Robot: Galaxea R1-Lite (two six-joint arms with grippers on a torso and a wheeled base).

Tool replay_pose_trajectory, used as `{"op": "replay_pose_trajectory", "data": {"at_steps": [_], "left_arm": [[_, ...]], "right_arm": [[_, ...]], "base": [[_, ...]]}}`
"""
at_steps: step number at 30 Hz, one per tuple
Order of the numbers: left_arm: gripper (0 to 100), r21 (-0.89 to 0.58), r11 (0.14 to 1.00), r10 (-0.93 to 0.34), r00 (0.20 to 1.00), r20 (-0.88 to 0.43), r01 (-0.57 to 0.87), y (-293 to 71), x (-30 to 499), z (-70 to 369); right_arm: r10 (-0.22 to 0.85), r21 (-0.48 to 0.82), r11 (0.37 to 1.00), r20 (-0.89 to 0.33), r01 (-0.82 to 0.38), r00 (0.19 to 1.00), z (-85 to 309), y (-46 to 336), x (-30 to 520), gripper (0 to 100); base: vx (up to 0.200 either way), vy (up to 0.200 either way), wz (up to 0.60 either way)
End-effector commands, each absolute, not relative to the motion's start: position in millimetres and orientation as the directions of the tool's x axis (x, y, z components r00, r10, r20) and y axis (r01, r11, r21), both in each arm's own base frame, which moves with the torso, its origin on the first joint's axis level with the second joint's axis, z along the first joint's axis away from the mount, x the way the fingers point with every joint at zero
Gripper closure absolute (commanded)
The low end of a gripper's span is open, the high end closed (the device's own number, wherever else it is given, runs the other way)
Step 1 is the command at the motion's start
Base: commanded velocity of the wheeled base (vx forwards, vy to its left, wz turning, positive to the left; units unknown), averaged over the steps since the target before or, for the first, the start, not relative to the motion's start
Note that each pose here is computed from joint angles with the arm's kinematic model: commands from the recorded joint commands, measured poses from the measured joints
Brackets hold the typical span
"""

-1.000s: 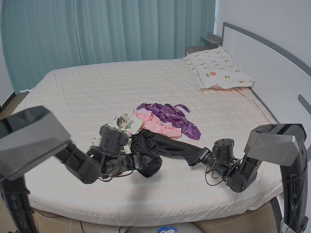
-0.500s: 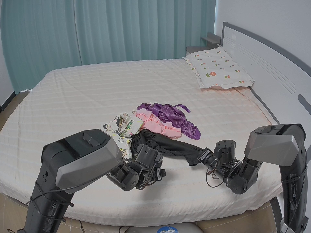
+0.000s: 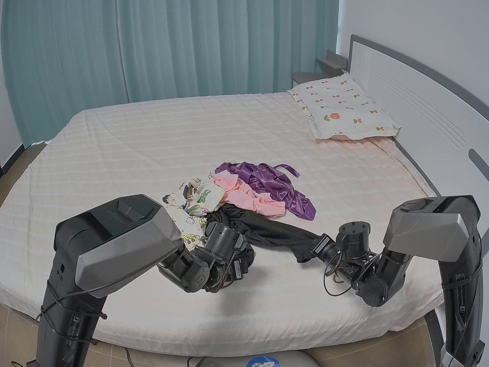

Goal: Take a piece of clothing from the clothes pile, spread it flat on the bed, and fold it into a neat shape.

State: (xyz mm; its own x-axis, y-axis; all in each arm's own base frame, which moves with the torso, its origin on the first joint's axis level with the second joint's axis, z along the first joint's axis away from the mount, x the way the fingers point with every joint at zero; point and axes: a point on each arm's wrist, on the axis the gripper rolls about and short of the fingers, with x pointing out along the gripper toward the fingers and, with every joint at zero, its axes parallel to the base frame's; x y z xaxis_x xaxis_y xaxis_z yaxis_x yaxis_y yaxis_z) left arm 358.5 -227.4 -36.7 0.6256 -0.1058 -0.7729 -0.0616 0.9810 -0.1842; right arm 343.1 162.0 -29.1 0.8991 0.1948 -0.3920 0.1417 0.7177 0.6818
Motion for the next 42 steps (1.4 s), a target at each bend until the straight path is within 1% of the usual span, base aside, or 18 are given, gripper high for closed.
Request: {"op": "replay_pose_trajectory", "data": {"at_steps": [1, 9, 10, 18, 23, 24, 28, 29, 32, 35, 36, 39, 42], "left_arm": [[0, -0.182, 0.98, -0.089, 0.635, -0.768, -0.083, -221.8, 362.6, -28.8], [0, -0.207, 0.974, -0.098, 0.658, -0.746, -0.09, -235.1, 382.7, -46.5], [0, -0.237, 0.966, -0.112, 0.665, -0.738, -0.1, -241.7, 385.1, -43.6], [0, -0.223, 0.971, -0.116, 0.652, -0.75, -0.084, -257.0, 388.0, -49.1], [0, -0.21, 0.974, -0.109, 0.639, -0.761, -0.084, -258.1, 385.8, -49.9], [100, -0.205, 0.975, -0.104, 0.635, -0.765, -0.087, -257.5, 384.9, -50.2], [100, -0.181, 0.978, -0.083, 0.612, -0.786, -0.099, -254.6, 380.9, -51.1], [100, -0.187, 0.973, -0.069, 0.598, -0.799, -0.138, -250.2, 380.7, -47.2], [100, -0.235, 0.955, -0.076, 0.613, -0.787, -0.183, -246.5, 382.5, -29.4], [100, -0.296, 0.93, -0.091, 0.643, -0.76, -0.218, -234.7, 384.3, -0.7], [100, -0.308, 0.925, -0.093, 0.655, -0.75, -0.222, -230.3, 383.9, 8.7], [100, -0.376, 0.903, -0.133, 0.696, -0.706, -0.208, -221.4, 373.8, 45.2], [100, -0.527, 0.833, -0.229, 0.761, -0.607, -0.169, -211.8, 358.3, 91.7]], "right_arm": [[0.194, 0.679, 0.72, -0.397, 0.144, 0.897, -31.7, 162.1, 343.3, 100], [0.194, 0.679, 0.72, -0.397, 0.144, 0.897, -32.0, 162.2, 343.6, 100], [0.194, 0.68, 0.719, -0.395, 0.144, 0.898, -31.8, 162.4, 343.9, 100], [0.196, 0.68, 0.72, -0.395, 0.142, 0.897, -33.7, 163.4, 344.7, 100], [0.196, 0.68, 0.719, -0.394, 0.141, 0.898, -33.1, 163.4, 344.8, 100], [0.197, 0.683, 0.717, -0.391, 0.14, 0.899, -32.8, 163.5, 344.9, 100], [0.204, 0.695, 0.707, -0.378, 0.131, 0.903, -30.8, 163.4, 344.4, 100], [0.223, 0.715, 0.69, -0.363, 0.117, 0.905, -28.9, 163.7, 344.2, 100], [0.23, 0.731, 0.674, -0.345, 0.106, 0.91, -26.8, 163.1, 342.7, 100], [0.253, 0.754, 0.654, -0.294, 0.061, 0.922, -19.6, 162.2, 338.9, 100], [0.254, 0.76, 0.648, -0.271, 0.044, 0.928, -14.6, 160.7, 337.1, 100], [0.267, 0.79, 0.611, -0.155, -0.043, 0.951, 18.2, 154.5, 332.8, 100], [0.3, 0.801, 0.583, -0.052, -0.14, 0.953, 54.6, 149.7, 323.8, 100]], "base": [[0.0, 0.0, 0.0], [0.0, 0.0, 0.0], [0.0, 0.0, 0.0], [0.0, 0.0, 0.0], [0.0, 0.0, 0.0], [0.0, 0.0, 0.0], [0.0, 0.0, 0.0], [0.0, 0.0, 0.0], [0.0, 0.0, 0.0], [0.0, 0.0, 0.0], [0.0, 0.0, 0.0], [0.0, 0.0, 0.0], [0.0, 0.0, 0.0]]}}
